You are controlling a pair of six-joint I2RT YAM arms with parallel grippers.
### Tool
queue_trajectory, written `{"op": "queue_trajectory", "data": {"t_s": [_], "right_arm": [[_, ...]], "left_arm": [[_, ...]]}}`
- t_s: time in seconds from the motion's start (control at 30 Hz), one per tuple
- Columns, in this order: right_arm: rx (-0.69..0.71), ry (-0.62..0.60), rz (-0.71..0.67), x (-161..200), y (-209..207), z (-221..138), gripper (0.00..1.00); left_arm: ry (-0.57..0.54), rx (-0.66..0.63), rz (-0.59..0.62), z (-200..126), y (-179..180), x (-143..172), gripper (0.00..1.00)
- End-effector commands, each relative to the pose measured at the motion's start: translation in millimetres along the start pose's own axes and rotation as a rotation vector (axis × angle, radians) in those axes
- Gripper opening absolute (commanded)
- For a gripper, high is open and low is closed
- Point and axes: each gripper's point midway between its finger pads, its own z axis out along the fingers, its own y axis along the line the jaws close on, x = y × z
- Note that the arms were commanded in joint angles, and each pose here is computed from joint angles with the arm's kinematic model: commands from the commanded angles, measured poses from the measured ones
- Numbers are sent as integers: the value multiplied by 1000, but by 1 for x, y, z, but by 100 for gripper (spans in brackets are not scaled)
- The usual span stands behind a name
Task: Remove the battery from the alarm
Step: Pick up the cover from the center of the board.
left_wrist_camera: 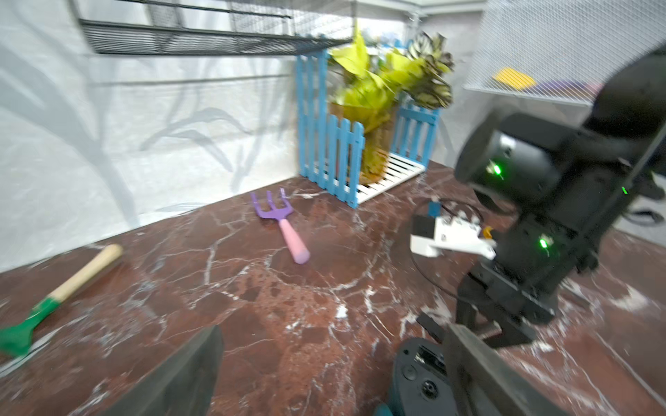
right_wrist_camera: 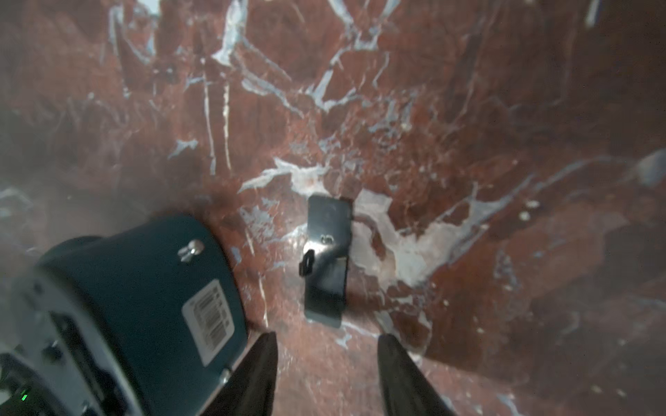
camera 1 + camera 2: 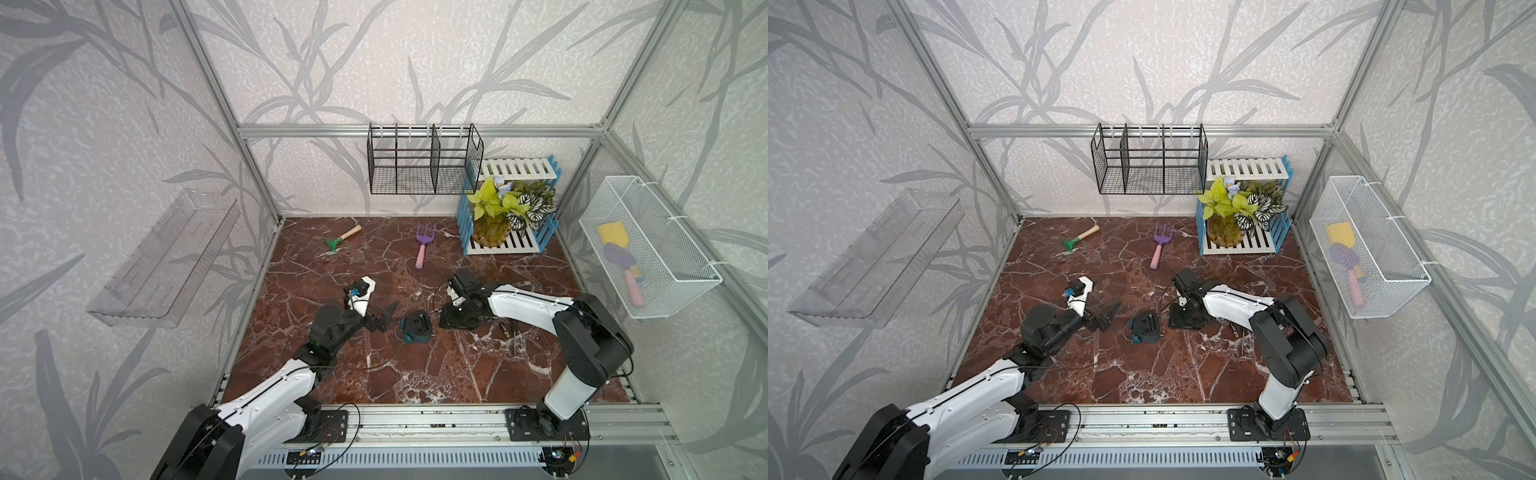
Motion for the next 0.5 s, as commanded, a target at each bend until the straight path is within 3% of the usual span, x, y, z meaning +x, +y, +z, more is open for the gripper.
{"op": "queue_trajectory", "data": {"t_s": [0.0, 0.1, 0.27, 0.47], "right_arm": [[142, -56, 62, -14, -2, -6, 45], [206, -23, 59, -15, 1, 3, 29], [301, -2, 33, -21, 1, 4, 20], [367, 2, 3, -22, -1, -2, 19]], "left_arm": [[16, -132, -130, -13, 22, 13, 100], [0, -138, -141, -22, 22, 12, 100], [-28, -139, -136, -27, 22, 5, 100], [-32, -118, -134, -26, 18, 3, 100]]}}
